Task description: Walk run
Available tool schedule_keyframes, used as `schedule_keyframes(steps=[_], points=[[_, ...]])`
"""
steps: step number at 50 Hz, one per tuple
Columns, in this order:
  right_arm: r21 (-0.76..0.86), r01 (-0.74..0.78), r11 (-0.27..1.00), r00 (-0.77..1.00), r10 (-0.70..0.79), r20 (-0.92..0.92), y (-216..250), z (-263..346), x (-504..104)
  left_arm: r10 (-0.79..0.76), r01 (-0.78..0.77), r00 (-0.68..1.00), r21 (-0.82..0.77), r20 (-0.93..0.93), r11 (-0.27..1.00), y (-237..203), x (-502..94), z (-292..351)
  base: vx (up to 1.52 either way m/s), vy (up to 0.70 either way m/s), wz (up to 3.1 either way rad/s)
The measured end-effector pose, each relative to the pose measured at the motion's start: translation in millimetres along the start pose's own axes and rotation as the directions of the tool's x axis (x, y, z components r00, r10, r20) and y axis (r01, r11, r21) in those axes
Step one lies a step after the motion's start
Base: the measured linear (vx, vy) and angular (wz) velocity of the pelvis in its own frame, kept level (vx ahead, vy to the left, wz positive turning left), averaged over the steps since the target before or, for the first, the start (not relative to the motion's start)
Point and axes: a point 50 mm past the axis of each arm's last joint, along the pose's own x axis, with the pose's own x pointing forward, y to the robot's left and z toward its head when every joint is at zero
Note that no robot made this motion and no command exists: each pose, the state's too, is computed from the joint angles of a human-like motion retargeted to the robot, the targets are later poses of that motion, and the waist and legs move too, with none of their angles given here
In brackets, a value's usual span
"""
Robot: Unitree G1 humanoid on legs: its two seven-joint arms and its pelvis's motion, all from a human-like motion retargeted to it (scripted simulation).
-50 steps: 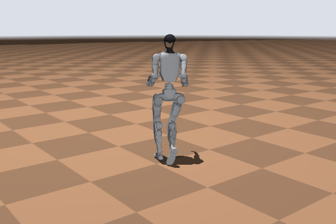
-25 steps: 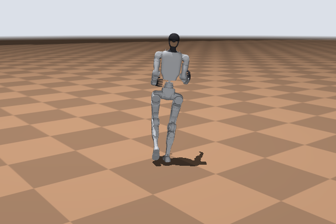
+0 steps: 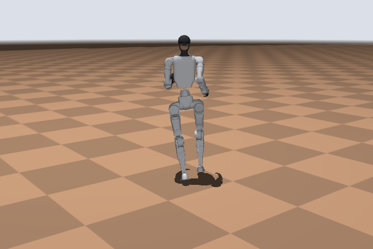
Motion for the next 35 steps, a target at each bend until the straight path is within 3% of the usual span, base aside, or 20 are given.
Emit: schedule_keyframes(steps=[6, 12, 17, 23, 29, 33, 35], points=[[-0.072, 0.093, 0.993, 0.995, -0.090, 0.043, 0.9, 8.6, 14.1, -0.014, 0.016, 0.999, 0.057, -0.039, 0.998, 1.0, -11.2, -0.6, 1.44, -0.32, 0.73], [0.047, 0.173, 0.984, 0.963, -0.179, 0.203, 8.0, 35.3, 49.6, 0.034, -0.036, 0.987, -0.011, -0.155, 0.999, -6.0, -51.6, -18.3, 1.56, -0.47, 0.63], [0.179, 0.075, 0.981, 0.933, -0.132, 0.334, 8.4, 65.1, 82.9, 0.113, -0.154, 0.945, -0.112, -0.307, 0.982, -16.9, -96.9, -36.2, 1.22, -0.13, 0.36], [0.099, -0.005, 0.995, 0.878, -0.043, 0.477, -3.8, 98.4, 89.6, 0.113, -0.121, 0.907, 0.007, -0.405, 0.993, 4.6, -130.9, -31.6, 1.23, -0.22, 0.00], [-0.009, -0.111, 0.994, 0.890, 0.104, 0.444, -3.9, 100.1, 85.3, 0.156, -0.147, 0.935, 0.052, -0.318, 0.988, 16.3, -107.2, -21.6, 1.40, -0.66, 0.68], [-0.006, -0.139, 0.990, 0.957, 0.136, 0.255, -1.2, 54.8, 63.5, 0.227, -0.229, 0.956, 0.011, -0.185, 0.973, 19.4, -69.0, -20.0, 1.54, 0.07, 1.51], [0.009, -0.183, 0.983, 0.974, 0.180, 0.138, 7.8, 31.4, 50.8, 0.233, -0.242, 0.967, -0.086, -0.105, 0.966, -1.0, -36.2, -18.7, 1.19, 0.28, -0.06]])
